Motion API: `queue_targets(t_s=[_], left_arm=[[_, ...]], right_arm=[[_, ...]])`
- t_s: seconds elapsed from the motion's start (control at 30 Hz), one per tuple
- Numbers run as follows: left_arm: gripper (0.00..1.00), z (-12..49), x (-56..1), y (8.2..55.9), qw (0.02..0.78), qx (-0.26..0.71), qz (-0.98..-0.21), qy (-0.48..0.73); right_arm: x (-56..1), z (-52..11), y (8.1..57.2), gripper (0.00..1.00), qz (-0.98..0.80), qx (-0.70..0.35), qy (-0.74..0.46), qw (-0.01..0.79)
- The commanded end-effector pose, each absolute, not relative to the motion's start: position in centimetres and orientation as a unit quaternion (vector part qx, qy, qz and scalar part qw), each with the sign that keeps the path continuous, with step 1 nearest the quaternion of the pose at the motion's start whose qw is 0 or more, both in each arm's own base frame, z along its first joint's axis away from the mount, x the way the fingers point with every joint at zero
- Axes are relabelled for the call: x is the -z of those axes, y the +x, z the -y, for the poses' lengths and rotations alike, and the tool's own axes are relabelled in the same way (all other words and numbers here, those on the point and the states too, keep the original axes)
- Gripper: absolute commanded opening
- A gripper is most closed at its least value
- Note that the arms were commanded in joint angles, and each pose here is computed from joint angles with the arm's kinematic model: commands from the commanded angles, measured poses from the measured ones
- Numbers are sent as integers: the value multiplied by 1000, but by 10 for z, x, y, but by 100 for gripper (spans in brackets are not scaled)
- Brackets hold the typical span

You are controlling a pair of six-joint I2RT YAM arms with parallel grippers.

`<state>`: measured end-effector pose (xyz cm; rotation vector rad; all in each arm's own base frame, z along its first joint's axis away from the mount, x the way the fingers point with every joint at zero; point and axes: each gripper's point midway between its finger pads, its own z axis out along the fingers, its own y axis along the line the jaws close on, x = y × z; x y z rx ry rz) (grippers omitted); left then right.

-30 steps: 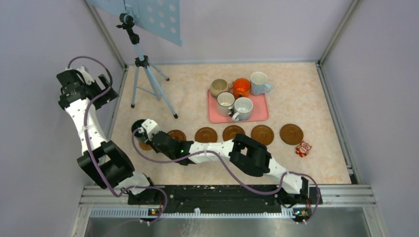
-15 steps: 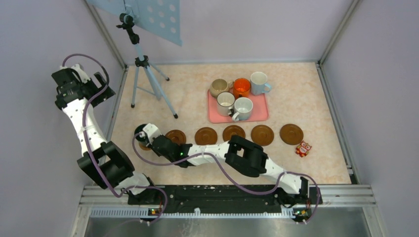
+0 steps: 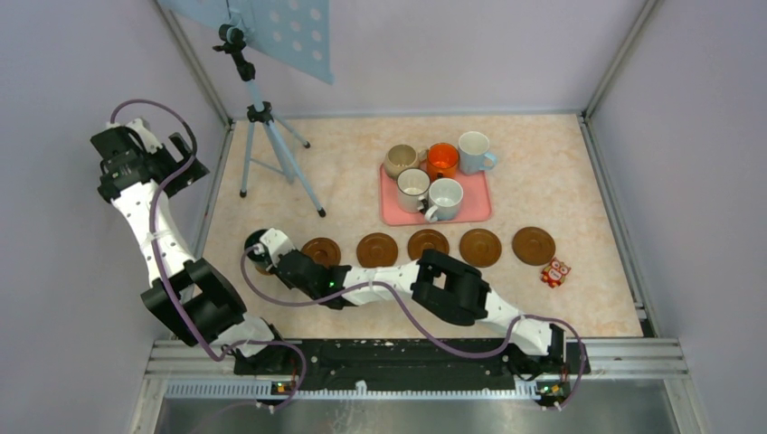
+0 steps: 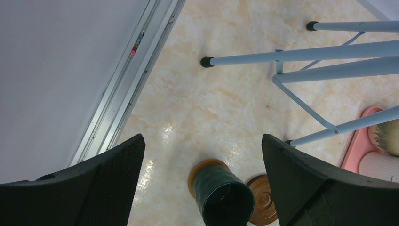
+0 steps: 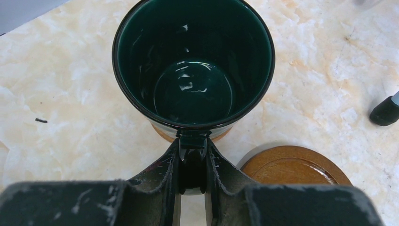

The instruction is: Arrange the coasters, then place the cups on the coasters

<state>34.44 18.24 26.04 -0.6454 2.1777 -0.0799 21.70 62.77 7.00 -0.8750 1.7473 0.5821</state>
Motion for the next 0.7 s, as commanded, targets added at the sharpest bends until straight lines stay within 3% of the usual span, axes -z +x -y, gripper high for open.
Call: queue_targets(t_s=[0.0, 0.33, 0.53, 0.67], left_arm=[[99, -189, -272, 348, 444, 27, -860, -252], [99, -192, -272, 346, 445, 25, -858, -254], [99, -192, -273, 347, 446, 28, -857, -255], [99, -192, -274, 347, 448, 29, -857, -253]], right_arm=[[-131, -651, 213, 0, -695, -298, -319, 572], [-128, -650, 215, 8, -694, -287, -319, 577], [-127, -650, 214, 29, -694, -293, -324, 573], [-127, -653, 208, 30, -690, -304, -332, 567]])
